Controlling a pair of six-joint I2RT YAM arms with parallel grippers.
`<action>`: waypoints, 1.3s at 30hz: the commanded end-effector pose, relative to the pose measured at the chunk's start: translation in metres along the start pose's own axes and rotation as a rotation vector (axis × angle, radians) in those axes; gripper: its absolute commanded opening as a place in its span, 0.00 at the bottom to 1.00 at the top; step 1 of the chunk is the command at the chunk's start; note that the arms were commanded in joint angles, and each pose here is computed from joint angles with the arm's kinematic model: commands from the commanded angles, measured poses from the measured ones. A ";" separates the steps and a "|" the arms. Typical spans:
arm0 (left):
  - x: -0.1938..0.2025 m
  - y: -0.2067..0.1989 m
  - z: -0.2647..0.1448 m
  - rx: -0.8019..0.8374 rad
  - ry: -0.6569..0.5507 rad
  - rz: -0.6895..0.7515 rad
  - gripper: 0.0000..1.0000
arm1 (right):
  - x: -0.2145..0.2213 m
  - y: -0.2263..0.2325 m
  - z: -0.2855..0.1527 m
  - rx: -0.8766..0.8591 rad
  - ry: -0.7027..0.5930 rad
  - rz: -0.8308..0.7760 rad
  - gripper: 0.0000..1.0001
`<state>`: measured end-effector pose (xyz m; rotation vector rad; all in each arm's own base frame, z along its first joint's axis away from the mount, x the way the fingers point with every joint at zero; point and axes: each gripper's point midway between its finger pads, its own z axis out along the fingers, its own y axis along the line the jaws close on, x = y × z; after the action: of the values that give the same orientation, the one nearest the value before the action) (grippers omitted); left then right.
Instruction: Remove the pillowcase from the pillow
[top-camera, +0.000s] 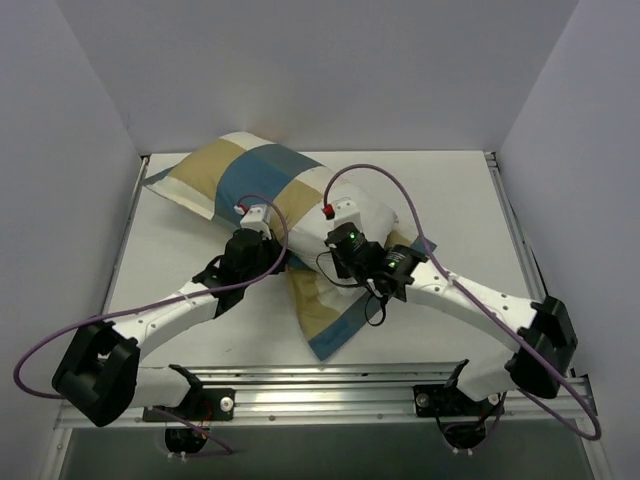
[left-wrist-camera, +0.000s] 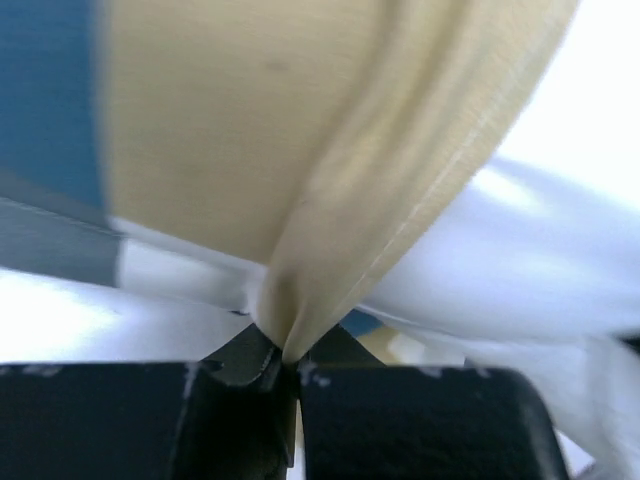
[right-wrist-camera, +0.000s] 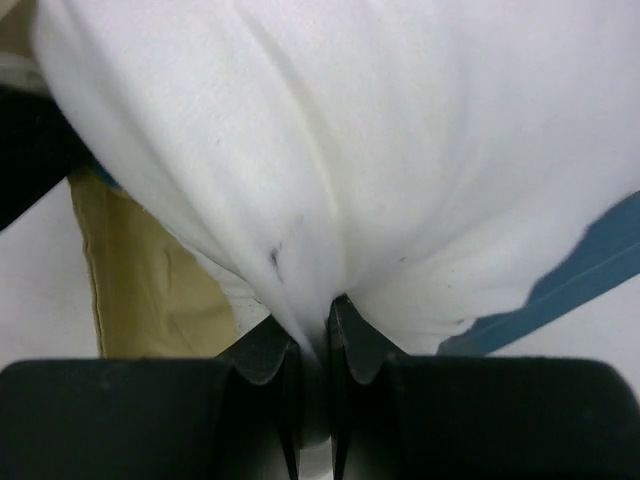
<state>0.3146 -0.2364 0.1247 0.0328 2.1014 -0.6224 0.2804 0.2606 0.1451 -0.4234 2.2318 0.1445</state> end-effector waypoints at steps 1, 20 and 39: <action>-0.079 0.042 -0.018 -0.224 -0.232 -0.058 0.03 | -0.051 -0.042 -0.068 0.085 -0.098 -0.016 0.00; -0.082 0.115 0.027 -0.502 -0.209 -0.226 0.04 | -0.109 0.006 -0.186 -0.415 -0.265 0.047 0.00; -0.022 0.025 -0.075 -0.110 -0.151 -0.255 0.87 | -0.079 0.075 -0.064 -0.431 -0.064 0.054 0.00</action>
<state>0.2880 -0.1780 0.1557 -0.3539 2.0161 -0.6265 0.2411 0.3184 0.2146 -0.5648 2.2422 0.6197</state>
